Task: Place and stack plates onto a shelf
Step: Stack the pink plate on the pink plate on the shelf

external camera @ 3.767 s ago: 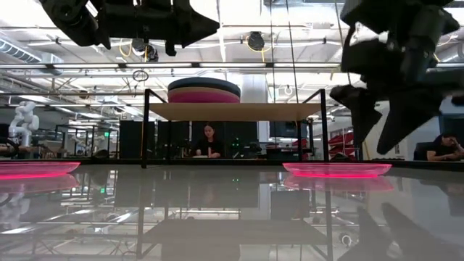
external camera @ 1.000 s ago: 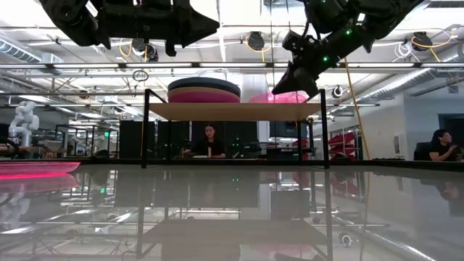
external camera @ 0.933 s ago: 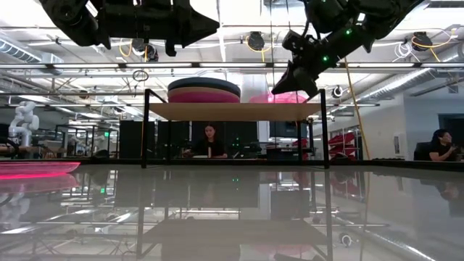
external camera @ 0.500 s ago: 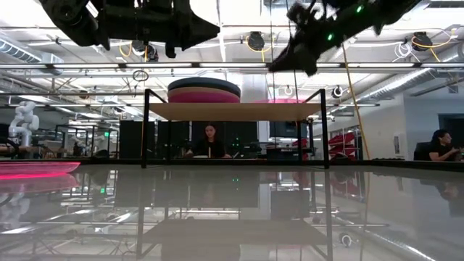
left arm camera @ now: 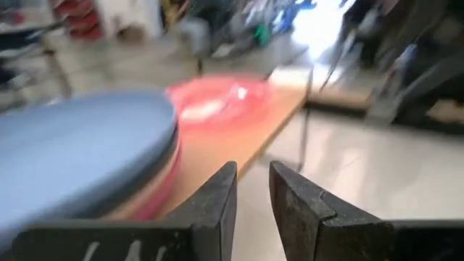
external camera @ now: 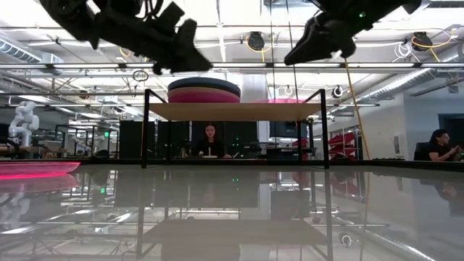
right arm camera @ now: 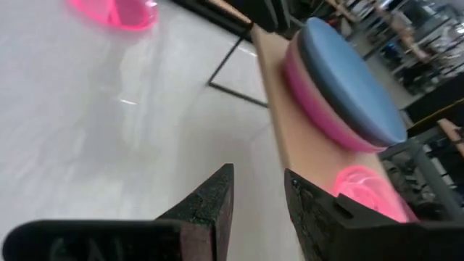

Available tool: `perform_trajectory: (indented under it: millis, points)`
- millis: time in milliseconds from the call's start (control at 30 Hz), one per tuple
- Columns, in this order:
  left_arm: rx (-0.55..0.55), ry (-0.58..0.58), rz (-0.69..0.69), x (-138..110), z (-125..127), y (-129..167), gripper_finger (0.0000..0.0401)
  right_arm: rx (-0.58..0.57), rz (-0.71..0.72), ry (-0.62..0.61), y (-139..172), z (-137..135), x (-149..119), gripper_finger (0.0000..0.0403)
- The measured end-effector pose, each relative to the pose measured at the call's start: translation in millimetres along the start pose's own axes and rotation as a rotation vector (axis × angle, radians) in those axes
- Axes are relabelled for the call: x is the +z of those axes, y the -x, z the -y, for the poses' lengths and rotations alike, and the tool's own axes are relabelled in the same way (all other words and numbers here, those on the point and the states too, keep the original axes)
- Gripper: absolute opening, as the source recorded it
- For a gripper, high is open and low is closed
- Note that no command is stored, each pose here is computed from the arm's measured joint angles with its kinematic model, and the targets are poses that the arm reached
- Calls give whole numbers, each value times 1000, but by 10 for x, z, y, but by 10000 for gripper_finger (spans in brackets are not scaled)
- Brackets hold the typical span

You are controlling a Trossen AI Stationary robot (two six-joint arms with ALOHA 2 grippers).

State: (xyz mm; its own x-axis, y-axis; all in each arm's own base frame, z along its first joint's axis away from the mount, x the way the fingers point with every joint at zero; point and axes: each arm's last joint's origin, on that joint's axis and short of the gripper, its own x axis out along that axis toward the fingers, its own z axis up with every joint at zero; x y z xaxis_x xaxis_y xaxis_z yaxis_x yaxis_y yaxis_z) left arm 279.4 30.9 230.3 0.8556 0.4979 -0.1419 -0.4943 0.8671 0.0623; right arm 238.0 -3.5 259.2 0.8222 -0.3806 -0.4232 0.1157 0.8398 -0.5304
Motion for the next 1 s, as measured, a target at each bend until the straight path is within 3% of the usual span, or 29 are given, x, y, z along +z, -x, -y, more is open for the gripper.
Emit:
perform_trajectory:
  millis: [200,367,600,1000]
  points:
    - [108,-131,-289,122,250,104,88,41,-15,-17,33,-88,-2,105]
    - [139,-108,-529,292,305,285,88,54,9,18,53,-124,29,105]
    - [177,94,-793,114,361,571,88,62,-4,36,65,-129,14,105]
    - [205,367,-1072,-384,634,757,88,70,-16,39,64,-134,1,105]
